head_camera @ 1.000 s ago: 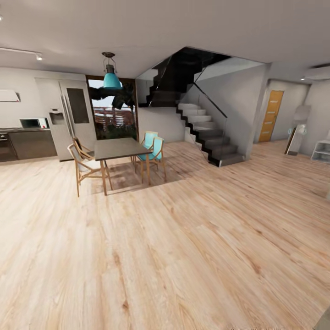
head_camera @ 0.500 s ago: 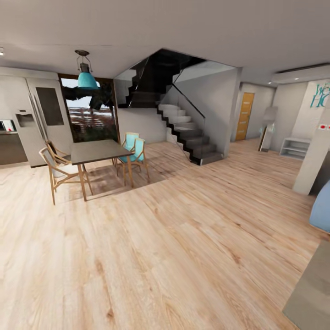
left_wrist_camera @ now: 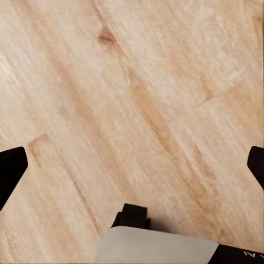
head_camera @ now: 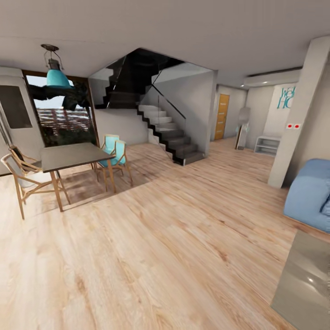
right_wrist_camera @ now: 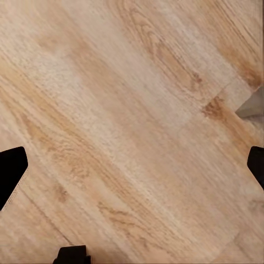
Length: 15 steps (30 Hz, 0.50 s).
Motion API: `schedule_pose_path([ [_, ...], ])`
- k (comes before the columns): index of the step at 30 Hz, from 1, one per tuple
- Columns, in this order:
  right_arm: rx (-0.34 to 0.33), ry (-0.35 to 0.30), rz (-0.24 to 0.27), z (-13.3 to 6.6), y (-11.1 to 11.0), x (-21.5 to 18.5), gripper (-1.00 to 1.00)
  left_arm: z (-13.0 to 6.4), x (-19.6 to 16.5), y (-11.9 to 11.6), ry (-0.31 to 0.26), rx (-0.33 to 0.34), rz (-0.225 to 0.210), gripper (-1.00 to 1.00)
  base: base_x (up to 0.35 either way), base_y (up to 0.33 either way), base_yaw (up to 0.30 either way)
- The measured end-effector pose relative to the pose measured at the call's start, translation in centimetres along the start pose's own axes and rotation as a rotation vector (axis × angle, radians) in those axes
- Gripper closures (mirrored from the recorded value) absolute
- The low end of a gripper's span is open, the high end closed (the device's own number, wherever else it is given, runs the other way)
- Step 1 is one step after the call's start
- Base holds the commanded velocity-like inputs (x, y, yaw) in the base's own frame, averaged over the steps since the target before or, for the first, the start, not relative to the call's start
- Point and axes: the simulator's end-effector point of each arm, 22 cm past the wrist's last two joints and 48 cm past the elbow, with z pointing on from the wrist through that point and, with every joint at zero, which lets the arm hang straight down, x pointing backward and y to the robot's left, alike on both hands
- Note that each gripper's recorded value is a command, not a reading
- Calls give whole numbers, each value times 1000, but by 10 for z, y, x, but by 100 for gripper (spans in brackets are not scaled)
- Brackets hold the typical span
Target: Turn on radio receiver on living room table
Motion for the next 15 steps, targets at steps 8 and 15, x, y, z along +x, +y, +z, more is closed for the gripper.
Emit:
schedule_pose_path([
  [8, 0, -3, 0, 0, 0, -1, -100, 0, -1, 0, -2, 0, -2, -100, 258, 212, -274],
  [15, 0, -5, 0, 0, 0, -2, -100, 0, -2, 0, -3, 0, -3, -100, 258, 217, -261],
])
